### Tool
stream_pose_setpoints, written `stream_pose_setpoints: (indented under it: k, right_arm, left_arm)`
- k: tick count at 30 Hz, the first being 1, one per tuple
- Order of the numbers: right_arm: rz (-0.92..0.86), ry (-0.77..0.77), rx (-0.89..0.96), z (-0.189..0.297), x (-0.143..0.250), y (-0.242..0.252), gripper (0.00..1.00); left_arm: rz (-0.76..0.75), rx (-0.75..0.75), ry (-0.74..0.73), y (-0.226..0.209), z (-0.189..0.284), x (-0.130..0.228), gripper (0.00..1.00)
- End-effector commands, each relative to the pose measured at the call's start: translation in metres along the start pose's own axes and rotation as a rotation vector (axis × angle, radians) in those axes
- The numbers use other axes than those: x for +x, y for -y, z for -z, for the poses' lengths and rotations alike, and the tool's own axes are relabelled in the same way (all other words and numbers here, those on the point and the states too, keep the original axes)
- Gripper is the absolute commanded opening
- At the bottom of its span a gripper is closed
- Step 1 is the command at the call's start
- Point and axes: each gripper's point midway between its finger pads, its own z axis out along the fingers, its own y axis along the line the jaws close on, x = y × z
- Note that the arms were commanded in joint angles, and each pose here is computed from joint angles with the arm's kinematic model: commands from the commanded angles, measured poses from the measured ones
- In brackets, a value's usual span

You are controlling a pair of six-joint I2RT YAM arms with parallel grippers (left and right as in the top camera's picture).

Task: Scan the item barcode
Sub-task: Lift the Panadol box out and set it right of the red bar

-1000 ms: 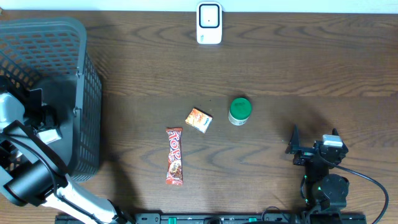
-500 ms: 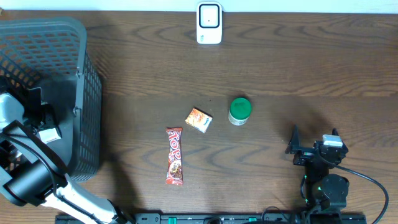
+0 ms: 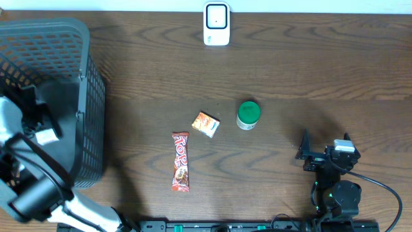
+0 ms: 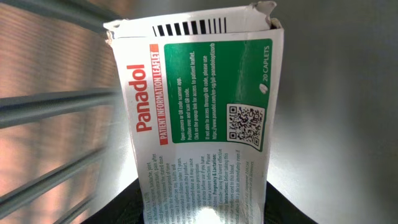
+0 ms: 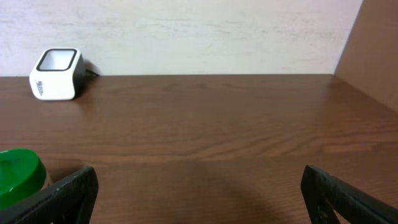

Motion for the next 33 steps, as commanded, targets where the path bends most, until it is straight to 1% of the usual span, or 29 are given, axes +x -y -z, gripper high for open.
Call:
stream_pose_setpoints:
  k: [1,4,7,9,11,13,16,18,21,26,30,33]
  right_arm:
    - [0.01,-0.002,0.011,0.0,0.002,0.002,0.99]
    - [0.01,-0.002,0.011,0.0,0.002,0.003,0.99]
    - [0.01,-0.002,0.011,0.0,0.002,0.003,0.99]
    - [0.011,-0.002,0.011,0.0,0.002,0.003,0.99]
    - [0.011,-0.002,0.011,0.0,0.002,0.002,0.99]
    - [0.01,-0.002,0.01,0.0,0.002,0.002,0.99]
    - [0.011,-0.002,0.011,0.0,0.002,0.003,0.99]
    - [0.01,-0.002,0.011,0.0,0.002,0.002,0.99]
    - [0.011,-0.002,0.01,0.0,0.002,0.002,0.99]
    - [0.011,-0.002,0.011,0.0,0.002,0.003,0.99]
    - [0.011,-0.002,0.011,0.0,0.002,0.002,0.99]
    - [0.01,-0.002,0.011,0.0,0.002,0.002,0.99]
  left_arm:
    - [0.036,0.005,0.201,0.001,0.069,-0.029,0.45]
    - [0.062,0.04,0.324,0.011,0.114,-0.038,0.45]
    - [0.08,0.158,0.456,0.035,0.161,-0.045,0.44]
    - [0.059,0.288,0.545,0.061,0.196,-0.046,0.44]
    - [0.045,0.396,0.599,0.082,0.222,-0.042,0.45]
    - [-0.003,0.522,0.643,0.109,0.251,-0.033,0.45]
    - [-0.052,0.664,0.664,0.142,0.282,-0.015,0.45]
    - [-0.107,0.762,0.668,0.166,0.302,0.0,0.45]
    - [-0.17,0.854,0.643,0.195,0.319,0.022,0.45]
    - [-0.272,0.961,0.504,0.242,0.325,0.062,0.45]
    - [-0.379,1.026,0.417,0.275,0.323,0.087,0.45]
    - [-0.452,0.985,0.353,0.293,0.308,0.101,0.45]
